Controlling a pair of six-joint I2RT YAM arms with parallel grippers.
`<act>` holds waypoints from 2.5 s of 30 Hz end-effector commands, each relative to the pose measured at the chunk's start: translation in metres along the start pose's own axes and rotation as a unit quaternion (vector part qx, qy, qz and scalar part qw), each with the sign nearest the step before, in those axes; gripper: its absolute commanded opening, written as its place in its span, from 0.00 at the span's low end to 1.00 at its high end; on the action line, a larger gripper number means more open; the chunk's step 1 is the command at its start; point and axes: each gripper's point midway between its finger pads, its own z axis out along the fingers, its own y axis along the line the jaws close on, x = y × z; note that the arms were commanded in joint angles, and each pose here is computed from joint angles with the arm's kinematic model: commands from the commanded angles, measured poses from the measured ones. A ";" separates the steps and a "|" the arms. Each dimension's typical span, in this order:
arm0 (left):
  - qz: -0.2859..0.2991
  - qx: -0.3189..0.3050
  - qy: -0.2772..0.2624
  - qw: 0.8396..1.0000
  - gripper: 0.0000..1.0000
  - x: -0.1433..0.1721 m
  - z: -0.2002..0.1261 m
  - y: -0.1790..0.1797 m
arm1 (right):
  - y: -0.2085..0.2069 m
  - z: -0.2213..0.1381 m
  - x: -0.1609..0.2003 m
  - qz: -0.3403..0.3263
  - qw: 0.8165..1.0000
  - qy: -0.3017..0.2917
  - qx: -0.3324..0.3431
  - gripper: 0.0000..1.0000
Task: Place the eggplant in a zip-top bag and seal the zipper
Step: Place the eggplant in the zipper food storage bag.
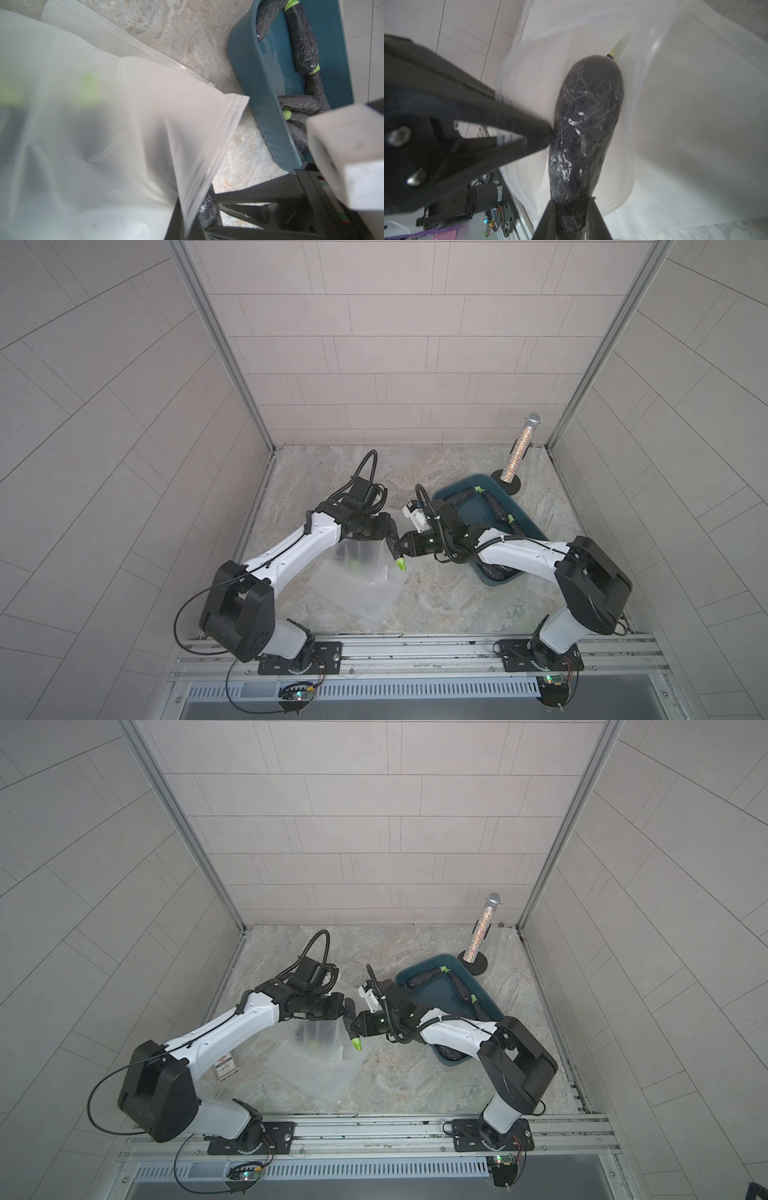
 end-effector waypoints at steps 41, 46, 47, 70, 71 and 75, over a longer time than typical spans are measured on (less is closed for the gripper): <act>-0.043 0.052 -0.043 0.997 0.00 -0.019 -0.031 -0.005 | -0.012 0.033 -0.052 0.047 0.991 -0.067 0.103 0.44; -0.049 0.047 -0.045 0.997 0.00 -0.020 -0.029 0.002 | -0.001 0.018 -0.054 0.023 0.993 -0.071 0.094 0.47; -0.050 0.046 -0.046 0.997 0.00 -0.020 -0.029 0.002 | 0.001 0.014 -0.055 0.018 0.993 -0.074 0.092 0.47; -0.063 0.058 -0.067 0.994 0.00 -0.032 -0.044 -0.002 | 0.010 0.029 -0.013 -0.047 0.995 -0.005 0.086 0.29; -0.064 0.059 -0.068 0.994 0.00 -0.032 -0.045 -0.003 | 0.010 0.032 -0.013 -0.045 0.995 -0.004 0.087 0.29; -0.064 0.063 -0.068 0.994 0.00 -0.032 -0.047 -0.004 | 0.008 0.042 -0.016 -0.037 0.996 -0.006 0.085 0.27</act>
